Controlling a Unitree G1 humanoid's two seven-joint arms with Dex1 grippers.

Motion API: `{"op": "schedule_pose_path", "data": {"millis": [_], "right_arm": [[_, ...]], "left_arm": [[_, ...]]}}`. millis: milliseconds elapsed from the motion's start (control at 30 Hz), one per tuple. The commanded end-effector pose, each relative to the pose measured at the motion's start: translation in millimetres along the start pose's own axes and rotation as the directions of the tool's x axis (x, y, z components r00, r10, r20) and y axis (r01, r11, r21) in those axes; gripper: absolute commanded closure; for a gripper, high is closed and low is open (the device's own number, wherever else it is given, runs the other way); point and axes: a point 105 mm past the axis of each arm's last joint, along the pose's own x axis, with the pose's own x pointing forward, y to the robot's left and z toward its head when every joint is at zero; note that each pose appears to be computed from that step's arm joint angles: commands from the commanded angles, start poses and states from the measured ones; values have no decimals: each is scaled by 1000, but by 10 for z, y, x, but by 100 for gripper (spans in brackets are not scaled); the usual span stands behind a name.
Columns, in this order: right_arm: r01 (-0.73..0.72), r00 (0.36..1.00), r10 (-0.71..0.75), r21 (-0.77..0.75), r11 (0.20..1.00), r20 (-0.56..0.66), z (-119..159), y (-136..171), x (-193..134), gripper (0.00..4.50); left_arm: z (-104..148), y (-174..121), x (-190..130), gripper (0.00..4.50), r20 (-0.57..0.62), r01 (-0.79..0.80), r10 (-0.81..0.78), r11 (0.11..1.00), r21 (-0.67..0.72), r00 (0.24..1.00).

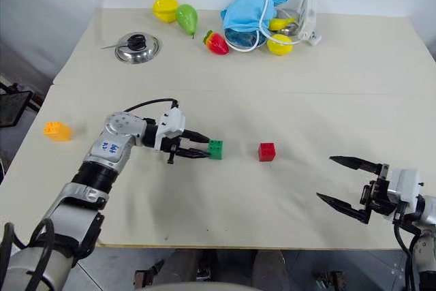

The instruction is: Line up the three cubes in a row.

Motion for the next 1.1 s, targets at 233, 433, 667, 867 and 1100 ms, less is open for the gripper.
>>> {"op": "schedule_pose_path", "data": {"millis": [233,433,667,867,1100], "right_arm": [[-97,994,97,-8,995,53,76,112,117,0],[-132,988,133,-7,991,77,46,83,222,0],[-180,982,172,106,978,79,89,88,712,0],[-175,963,161,44,984,217,271,72,908,0],[-231,937,220,11,973,271,256,151,1027,0]], "left_arm": [[50,-107,-11,232,0,68,-68,998,4,998],[146,-66,-132,49,81,13,-18,998,62,997],[-113,-373,-1132,8,205,-332,320,943,30,925],[-294,-798,-1847,8,204,-803,790,595,-26,578],[-815,-1626,-2515,8,-41,-969,999,-35,-245,-26]]}}
